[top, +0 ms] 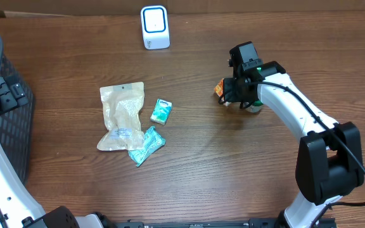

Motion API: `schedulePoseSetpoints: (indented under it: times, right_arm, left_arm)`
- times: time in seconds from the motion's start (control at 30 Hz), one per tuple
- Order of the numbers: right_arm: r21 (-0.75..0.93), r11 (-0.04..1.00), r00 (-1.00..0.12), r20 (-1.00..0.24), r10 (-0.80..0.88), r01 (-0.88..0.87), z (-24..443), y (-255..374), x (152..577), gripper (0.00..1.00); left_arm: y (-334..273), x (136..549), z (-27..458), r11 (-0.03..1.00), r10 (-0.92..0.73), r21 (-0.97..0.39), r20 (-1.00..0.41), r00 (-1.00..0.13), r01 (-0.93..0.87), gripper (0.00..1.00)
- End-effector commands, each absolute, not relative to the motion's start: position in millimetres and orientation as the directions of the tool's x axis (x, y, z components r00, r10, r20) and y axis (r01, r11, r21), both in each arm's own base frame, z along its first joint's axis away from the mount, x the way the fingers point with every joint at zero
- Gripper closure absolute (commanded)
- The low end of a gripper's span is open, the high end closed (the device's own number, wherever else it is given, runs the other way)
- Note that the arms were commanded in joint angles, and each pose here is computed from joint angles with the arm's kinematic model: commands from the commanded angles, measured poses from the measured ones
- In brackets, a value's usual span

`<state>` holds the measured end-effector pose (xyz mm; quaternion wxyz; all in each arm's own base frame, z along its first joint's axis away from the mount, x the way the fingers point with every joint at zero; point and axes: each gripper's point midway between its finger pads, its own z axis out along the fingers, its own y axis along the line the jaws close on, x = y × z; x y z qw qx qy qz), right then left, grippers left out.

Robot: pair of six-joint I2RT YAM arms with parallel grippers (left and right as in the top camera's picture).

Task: Scan the item barcode
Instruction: 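Carry the orange packet back and set it beside the jar, then move the right gripper left over the Kleenex pack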

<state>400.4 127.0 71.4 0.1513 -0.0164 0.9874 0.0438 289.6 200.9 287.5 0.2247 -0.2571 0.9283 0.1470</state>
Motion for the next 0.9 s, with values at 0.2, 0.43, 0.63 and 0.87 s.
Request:
schedulePoseSetpoints:
  times: [0.2, 0.43, 0.63, 0.87]
  right_arm:
    - [0.105, 0.993, -0.947, -0.321, -0.008, -0.044, 88, 133, 406, 0.00]
    - [0.295, 0.949, -0.947, -0.322, -0.014, -0.115, 147, 170, 411, 0.00]
    - [0.481, 0.853, -0.949, -0.310, -0.051, -0.203, 157, 212, 402, 0.32]
    - [0.530, 0.843, -0.969, -0.241, 0.049, -0.089, 140, 246, 390, 0.64]
  left_arm:
    - [203, 291, 293, 0.828, -0.397, 0.163, -0.506, -0.766, -0.537, 0.00]
    - [203, 290, 293, 0.828, -0.397, 0.163, -0.506, -0.766, -0.537, 0.00]
    - [203, 290, 293, 0.828, -0.397, 0.163, -0.506, -0.766, -0.537, 0.00]
    - [203, 290, 293, 0.828, -0.397, 0.163, -0.505, -0.766, -0.536, 0.00]
